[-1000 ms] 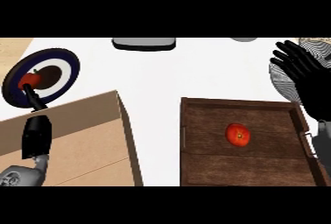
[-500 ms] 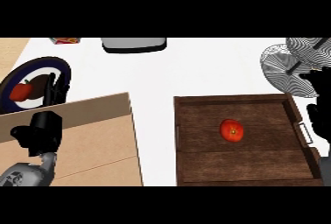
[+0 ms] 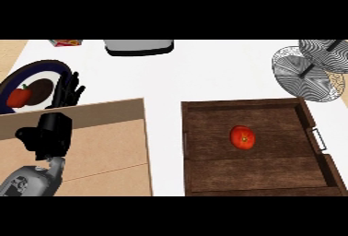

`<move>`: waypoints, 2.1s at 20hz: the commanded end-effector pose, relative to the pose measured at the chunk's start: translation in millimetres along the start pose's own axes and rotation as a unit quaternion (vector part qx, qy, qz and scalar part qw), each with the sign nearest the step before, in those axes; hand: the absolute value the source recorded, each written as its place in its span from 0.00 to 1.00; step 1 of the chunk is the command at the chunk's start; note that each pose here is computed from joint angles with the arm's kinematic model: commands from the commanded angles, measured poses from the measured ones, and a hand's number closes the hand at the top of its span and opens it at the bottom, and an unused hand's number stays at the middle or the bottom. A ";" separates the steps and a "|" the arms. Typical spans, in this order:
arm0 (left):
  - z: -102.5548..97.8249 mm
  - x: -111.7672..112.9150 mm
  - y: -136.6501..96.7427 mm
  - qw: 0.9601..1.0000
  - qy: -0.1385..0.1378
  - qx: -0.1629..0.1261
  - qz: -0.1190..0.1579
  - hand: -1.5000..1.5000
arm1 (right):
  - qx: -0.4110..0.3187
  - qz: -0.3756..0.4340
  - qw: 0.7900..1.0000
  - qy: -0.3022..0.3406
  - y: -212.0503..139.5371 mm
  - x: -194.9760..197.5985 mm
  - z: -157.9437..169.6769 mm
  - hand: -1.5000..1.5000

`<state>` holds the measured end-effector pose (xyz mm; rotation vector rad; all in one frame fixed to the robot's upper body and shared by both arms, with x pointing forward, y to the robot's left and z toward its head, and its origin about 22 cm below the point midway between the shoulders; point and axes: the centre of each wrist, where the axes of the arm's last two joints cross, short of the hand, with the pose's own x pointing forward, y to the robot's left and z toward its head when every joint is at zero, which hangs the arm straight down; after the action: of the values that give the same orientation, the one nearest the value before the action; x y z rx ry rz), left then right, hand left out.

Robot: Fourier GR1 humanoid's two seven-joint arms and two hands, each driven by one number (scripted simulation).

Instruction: Pick the tomato from the tray and place it in the tiered basket

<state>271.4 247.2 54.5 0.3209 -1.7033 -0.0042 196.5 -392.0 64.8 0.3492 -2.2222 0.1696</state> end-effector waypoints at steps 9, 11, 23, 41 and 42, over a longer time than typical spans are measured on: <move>24.2 -16.4 -13.1 0.999 0.036 -0.035 0.000 0.50 | 0.184 0.462 0.864 0.077 15.6 112.2 -22.3 0.00; 20.3 -14.2 -18.5 0.999 0.036 -0.035 0.010 0.50 | 0.184 0.503 0.840 0.083 37.5 120.9 -24.3 0.00; 20.2 -13.1 -40.3 0.998 0.027 -0.063 0.008 0.50 | 0.168 0.558 0.797 0.157 135.2 141.9 -18.2 0.00; 6.6 -5.8 -34.7 0.998 0.019 -0.055 0.002 0.50 | 0.175 0.617 0.719 0.268 131.2 107.2 -24.2 0.00; 7.1 -2.4 -34.2 0.998 0.016 -0.060 0.006 0.50 | 0.165 0.610 0.729 0.264 142.2 113.5 -23.4 0.00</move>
<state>280.8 219.8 56.1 0.2685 -1.7002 -0.0178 117.8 -296.3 147.2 -0.7009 -1.4885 1.0973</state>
